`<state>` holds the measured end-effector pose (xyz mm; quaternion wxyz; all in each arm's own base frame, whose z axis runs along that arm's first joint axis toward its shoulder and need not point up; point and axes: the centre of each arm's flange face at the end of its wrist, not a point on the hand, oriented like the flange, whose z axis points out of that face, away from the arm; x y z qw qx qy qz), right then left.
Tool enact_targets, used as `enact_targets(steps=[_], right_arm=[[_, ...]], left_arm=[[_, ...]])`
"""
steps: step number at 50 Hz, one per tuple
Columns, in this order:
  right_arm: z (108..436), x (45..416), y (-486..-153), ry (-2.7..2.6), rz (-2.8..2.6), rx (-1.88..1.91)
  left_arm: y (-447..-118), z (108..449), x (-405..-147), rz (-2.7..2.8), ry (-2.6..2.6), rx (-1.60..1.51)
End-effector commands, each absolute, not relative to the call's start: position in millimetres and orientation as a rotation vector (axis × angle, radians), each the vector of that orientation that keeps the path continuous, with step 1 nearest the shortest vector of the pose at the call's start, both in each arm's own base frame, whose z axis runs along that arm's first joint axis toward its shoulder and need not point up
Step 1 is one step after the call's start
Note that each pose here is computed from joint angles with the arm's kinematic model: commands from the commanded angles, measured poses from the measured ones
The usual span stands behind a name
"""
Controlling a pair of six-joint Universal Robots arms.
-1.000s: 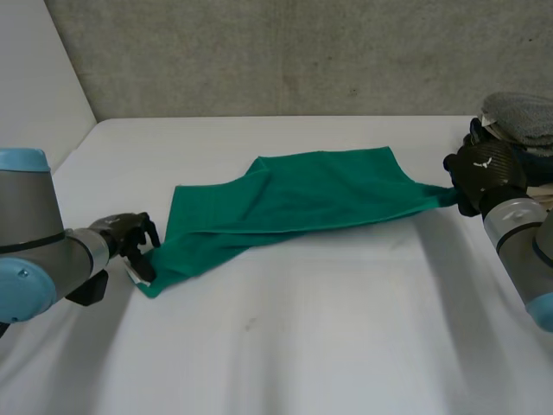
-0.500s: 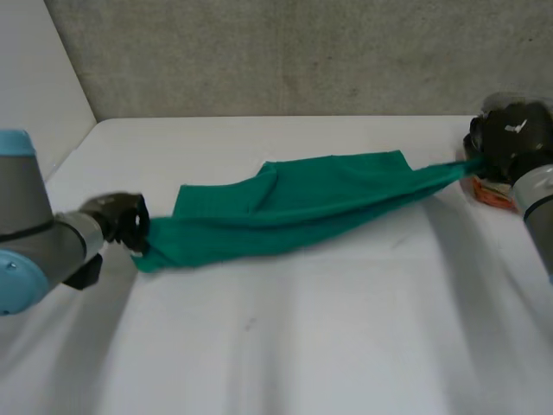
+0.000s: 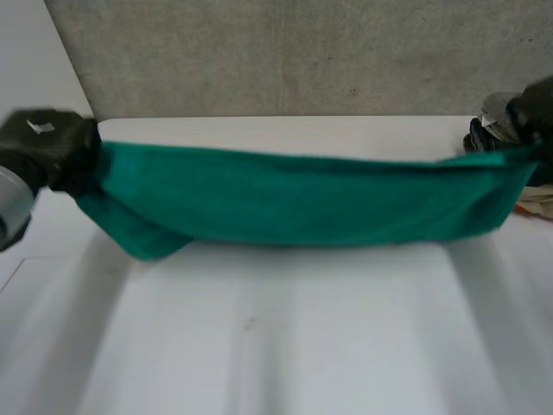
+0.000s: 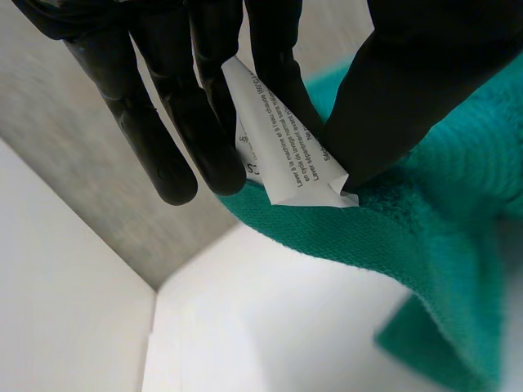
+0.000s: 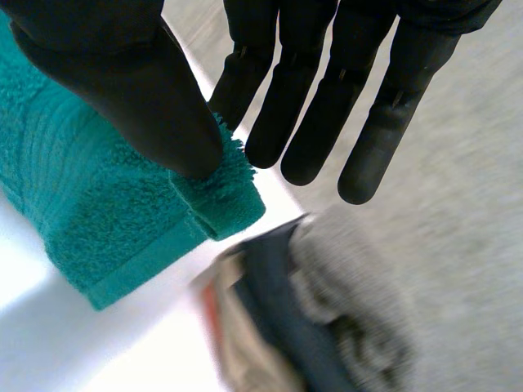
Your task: Fold the laundry.
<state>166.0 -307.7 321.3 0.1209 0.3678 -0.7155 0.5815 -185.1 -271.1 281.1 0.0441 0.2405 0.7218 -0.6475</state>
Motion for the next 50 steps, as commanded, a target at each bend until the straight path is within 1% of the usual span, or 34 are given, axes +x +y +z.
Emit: enact_targets(steps=[1,3,4,6,7,8,10,11,14,15,16,19,21,24,27,28,29,31,32,33,35,36,37,39,40,44,47,50], right_arm=[[264.3,182.5,-338.9,-2.170,1.528,1.146],[260.7,188.9,-347.1,-2.136,1.544,1.131],[260.1,195.8,-358.3,-2.079,1.591,1.100],[267.3,203.6,-370.5,-1.991,1.676,1.050],[281.3,212.5,-381.9,-1.889,1.791,0.977],[290.6,216.3,-387.0,-1.836,1.857,0.929],[312.1,223.5,-395.2,-1.723,2.006,0.823],[336.9,227.1,-403.0,-1.592,2.171,0.691],[369.5,229.6,-405.6,-1.416,2.373,0.536],[394.2,228.3,-403.4,-1.276,2.485,0.440],[404.8,227.8,-402.0,-1.210,2.537,0.396],[418.2,229.4,-399.2,-1.107,2.595,0.355],[418.1,232.5,-397.6,-1.110,2.608,0.366],[408.5,240.8,-393.0,-1.153,2.607,0.404],[380.2,244.7,-391.7,-1.256,2.563,0.483],[363.0,245.9,-391.1,-1.313,2.536,0.530],[354.2,246.7,-390.6,-1.343,2.524,0.554],[335.0,247.3,-389.2,-1.410,2.487,0.599],[315.4,247.3,-386.2,-1.484,2.444,0.643],[304.9,246.5,-384.8,-1.525,2.415,0.665],[282.3,242.8,-383.2,-1.616,2.344,0.700],[260.0,241.1,-379.3,-1.707,2.274,0.740],[247.0,240.9,-377.4,-1.754,2.235,0.765],[220.2,239.6,-373.8,-1.847,2.153,0.810],[200.9,238.5,-370.0,-1.914,2.090,0.840],[174.0,236.0,-360.3,-2.011,1.988,0.888],[166.8,234.7,-355.0,-2.036,1.954,0.908],[161.8,235.1,-349.2,-2.048,1.938,0.950]], left_arm=[[-320.9,224.9,-197.7,-1.837,2.104,0.949],[-334.5,221.0,-202.3,-1.855,2.072,0.960],[-348.7,225.5,-207.2,-1.905,2.020,0.951],[-365.2,235.1,-213.1,-1.975,1.954,0.927],[-372.9,241.7,-216.6,-2.015,1.916,0.914],[-387.9,256.0,-222.2,-2.095,1.830,0.885],[-402.7,275.5,-226.2,-2.183,1.718,0.839],[-415.3,299.9,-230.8,-2.282,1.575,0.788],[-425.1,337.2,-233.6,-2.414,1.358,0.701],[-429.1,359.6,-232.6,-2.488,1.209,0.631],[-429.8,370.1,-232.0,-2.523,1.135,0.598],[-429.1,392.3,-232.3,-2.616,0.948,0.518],[-428.3,394.1,-233.7,-2.636,0.918,0.507],[-430.5,373.4,-231.7,-2.601,1.017,0.546],[-430.8,337.2,-229.0,-2.534,1.171,0.603],[-430.0,330.0,-228.8,-2.522,1.199,0.614],[-427.4,309.8,-227.6,-2.483,1.278,0.642],[-424.1,289.4,-223.3,-2.438,1.358,0.666],[-422.1,277.8,-221.0,-2.411,1.402,0.680],[-416.7,254.7,-217.2,-2.359,1.485,0.714],[-410.3,231.8,-212.5,-2.304,1.566,0.744],[-406.3,220.2,-210.9,-2.277,1.609,0.761],[-397.3,201.2,-209.6,-2.234,1.677,0.805],[-388.3,184.2,-208.8,-2.198,1.740,0.849],[-378.4,168.2,-209.1,-2.163,1.800,0.893],[-353.8,137.9,-207.2,-2.076,1.923,0.970],[-342.7,128.9,-205.8,-2.039,1.969,0.988],[-330.7,132.7,-203.7,-2.015,1.983,1.000]])
